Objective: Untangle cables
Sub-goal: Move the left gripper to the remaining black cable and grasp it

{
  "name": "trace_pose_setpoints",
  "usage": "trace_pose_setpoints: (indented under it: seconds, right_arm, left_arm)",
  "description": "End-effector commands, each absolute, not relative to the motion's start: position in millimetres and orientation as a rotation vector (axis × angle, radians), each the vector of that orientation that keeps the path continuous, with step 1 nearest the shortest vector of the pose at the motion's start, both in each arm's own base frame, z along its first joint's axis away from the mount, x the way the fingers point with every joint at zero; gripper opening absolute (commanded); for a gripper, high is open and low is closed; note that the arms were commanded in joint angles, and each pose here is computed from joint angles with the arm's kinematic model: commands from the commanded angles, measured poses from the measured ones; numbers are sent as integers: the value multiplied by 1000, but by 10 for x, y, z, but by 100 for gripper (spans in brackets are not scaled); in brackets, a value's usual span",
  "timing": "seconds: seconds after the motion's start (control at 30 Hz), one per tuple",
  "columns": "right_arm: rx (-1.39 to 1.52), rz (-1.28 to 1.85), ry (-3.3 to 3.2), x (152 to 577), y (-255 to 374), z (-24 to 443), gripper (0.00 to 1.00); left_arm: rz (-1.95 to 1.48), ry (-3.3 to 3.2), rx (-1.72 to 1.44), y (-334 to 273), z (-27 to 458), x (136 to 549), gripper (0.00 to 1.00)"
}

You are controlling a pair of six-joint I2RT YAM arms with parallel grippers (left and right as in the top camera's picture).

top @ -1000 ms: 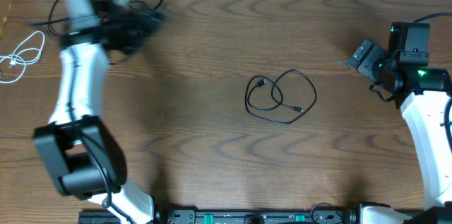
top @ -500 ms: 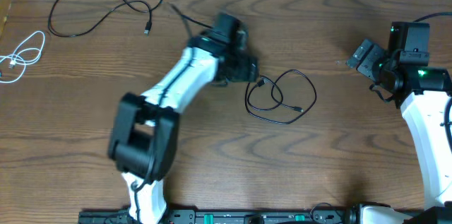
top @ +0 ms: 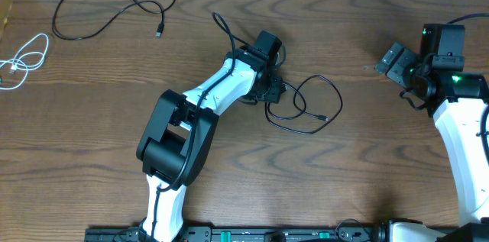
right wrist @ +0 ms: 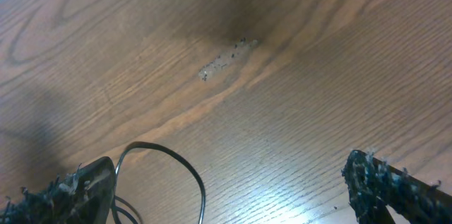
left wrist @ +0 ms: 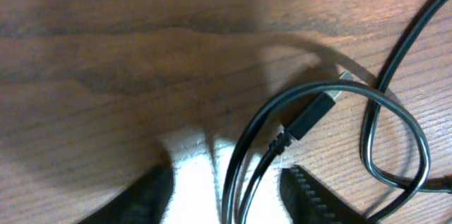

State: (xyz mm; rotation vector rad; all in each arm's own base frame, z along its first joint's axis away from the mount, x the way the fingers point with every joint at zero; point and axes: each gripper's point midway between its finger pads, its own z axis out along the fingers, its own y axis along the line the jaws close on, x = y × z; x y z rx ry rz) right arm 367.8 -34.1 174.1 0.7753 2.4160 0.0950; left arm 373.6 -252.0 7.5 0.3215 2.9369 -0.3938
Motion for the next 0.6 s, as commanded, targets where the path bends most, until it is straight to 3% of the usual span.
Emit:
trace_pose_setpoints:
  seconds: [0.0, 0.3, 0.57]
  right_arm:
    - [776, 80, 2411, 3682, -365, 1752, 99]
    - [776, 80, 2411, 3682, -365, 1752, 99]
    - [776, 80, 2411, 3682, -365, 1752, 99]
  left_arm:
    - [-363, 2957, 320, -2481, -55, 3721, 38]
    - [-371, 2943, 320, -2495, -8, 3743, 24]
    - [-381, 2935, 321, -2508, 37, 3750, 23]
